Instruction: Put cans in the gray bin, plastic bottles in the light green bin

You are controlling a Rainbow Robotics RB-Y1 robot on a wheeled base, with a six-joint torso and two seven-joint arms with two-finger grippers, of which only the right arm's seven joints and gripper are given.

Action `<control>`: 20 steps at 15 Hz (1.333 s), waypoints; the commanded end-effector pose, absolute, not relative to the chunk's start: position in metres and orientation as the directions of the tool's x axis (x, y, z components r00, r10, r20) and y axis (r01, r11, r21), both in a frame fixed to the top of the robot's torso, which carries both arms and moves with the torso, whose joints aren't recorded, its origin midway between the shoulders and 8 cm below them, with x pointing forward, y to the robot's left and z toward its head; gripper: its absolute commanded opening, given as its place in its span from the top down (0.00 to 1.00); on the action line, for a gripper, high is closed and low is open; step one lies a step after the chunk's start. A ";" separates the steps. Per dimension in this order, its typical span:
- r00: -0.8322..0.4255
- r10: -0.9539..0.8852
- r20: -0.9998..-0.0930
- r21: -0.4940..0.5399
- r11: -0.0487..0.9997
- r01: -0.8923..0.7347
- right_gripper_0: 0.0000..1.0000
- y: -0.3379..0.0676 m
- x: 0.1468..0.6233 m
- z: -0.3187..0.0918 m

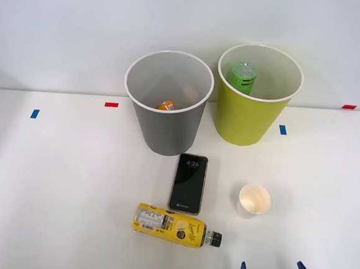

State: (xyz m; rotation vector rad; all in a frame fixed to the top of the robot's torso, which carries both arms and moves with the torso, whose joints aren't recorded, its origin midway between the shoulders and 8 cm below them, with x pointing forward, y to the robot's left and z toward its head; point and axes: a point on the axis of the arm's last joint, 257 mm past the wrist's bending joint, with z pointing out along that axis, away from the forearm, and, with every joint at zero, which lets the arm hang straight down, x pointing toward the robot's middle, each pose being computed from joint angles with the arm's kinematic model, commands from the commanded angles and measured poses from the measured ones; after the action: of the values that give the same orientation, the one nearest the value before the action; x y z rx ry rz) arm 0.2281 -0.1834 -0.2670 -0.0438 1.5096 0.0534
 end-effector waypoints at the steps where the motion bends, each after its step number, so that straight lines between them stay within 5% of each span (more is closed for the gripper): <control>1: 0.060 0.008 -0.998 0.004 0.998 -0.062 0.00 -0.183 0.228 -0.267; 20: 0.060 0.008 -0.998 0.004 0.998 -0.062 0.00 -0.183 0.228 -0.267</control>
State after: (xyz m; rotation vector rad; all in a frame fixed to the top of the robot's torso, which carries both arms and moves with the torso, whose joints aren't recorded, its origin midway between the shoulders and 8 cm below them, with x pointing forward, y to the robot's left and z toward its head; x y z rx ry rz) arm 0.2281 -0.1834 -0.2670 -0.0438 1.5096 0.0534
